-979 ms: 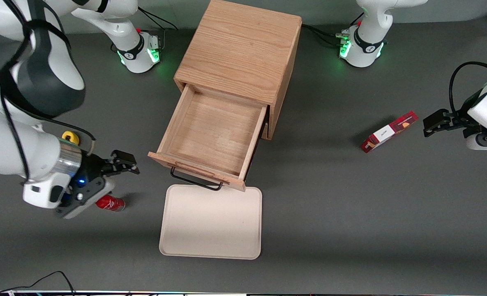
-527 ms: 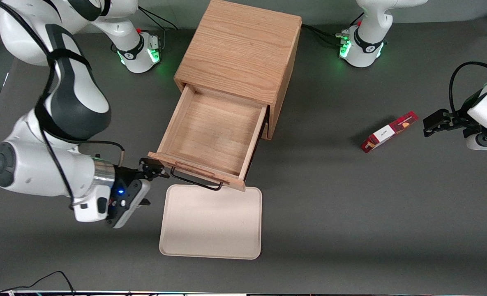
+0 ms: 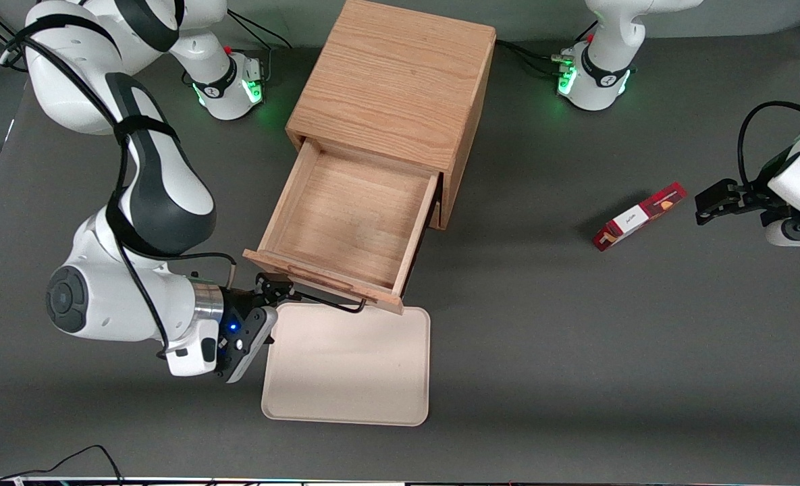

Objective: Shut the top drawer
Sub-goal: 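Position the right gripper against the open drawer's front panel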

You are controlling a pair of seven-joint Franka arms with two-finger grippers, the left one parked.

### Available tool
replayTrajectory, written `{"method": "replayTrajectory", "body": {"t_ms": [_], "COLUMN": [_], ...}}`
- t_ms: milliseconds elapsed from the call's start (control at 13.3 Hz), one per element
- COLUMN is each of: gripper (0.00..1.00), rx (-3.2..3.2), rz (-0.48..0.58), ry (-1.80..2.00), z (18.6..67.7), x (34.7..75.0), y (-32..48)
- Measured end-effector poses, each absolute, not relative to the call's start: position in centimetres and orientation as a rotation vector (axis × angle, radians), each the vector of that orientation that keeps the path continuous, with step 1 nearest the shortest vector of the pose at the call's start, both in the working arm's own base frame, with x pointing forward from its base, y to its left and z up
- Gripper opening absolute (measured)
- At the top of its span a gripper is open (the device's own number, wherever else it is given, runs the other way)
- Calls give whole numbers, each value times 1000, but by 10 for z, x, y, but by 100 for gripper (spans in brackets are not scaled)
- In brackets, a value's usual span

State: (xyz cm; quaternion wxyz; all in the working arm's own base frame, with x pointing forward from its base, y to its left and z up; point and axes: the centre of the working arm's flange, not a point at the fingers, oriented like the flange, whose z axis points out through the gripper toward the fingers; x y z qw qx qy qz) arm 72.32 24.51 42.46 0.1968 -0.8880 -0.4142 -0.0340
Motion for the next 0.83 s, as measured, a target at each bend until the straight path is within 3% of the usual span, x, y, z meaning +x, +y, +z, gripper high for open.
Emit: {"method": "replayTrajectory", "body": {"t_ms": [829], "gripper": [100], "rx": [-2456], "rz": [-25], "ry": [-1205], "z": [393], "x": [713], "y": [277]}}
